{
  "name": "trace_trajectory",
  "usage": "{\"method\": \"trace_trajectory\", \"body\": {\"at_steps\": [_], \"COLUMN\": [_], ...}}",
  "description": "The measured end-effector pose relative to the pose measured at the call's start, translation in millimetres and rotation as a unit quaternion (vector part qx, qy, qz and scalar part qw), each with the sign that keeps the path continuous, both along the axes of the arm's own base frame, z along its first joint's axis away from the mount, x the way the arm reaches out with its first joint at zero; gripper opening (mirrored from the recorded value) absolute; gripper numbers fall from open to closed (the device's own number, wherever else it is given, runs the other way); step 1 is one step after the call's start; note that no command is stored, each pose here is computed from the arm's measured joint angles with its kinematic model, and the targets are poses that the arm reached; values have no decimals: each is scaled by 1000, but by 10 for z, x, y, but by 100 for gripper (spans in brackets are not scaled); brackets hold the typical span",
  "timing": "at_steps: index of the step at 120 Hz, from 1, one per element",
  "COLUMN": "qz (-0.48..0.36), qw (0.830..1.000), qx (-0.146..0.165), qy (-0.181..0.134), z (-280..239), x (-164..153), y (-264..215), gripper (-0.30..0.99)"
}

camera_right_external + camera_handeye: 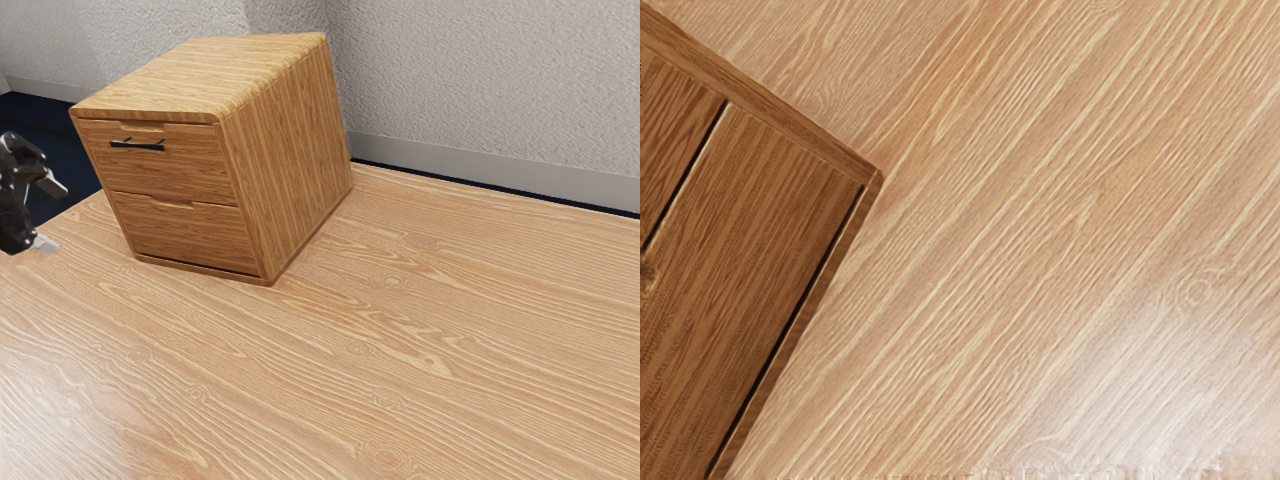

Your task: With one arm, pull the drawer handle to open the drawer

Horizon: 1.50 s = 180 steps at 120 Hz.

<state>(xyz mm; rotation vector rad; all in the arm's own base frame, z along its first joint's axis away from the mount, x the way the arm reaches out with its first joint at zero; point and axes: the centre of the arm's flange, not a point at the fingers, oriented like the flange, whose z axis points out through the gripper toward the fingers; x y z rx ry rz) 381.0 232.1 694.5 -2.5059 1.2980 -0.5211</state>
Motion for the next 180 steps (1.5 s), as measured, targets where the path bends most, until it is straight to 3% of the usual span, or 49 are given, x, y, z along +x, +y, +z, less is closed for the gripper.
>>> {"method": "trace_trajectory", "body": {"at_steps": [13,24,46,81,102,142,180], "qz": [-35,-52,-74,-78,-80,-81,-77], "qw": [998,995,995,995,995,995,996], "qx": [56,75,62,36,28,30,46], "qy": [19,40,36,48,48,55,30], "z": [41,14,91,-35,-70,-184,-112], "x": [-1,-5,83,774,967,1107,1296], "y": [128,213,241,380,426,462,513], "gripper": [69,69,69,69,69,69,69]}}
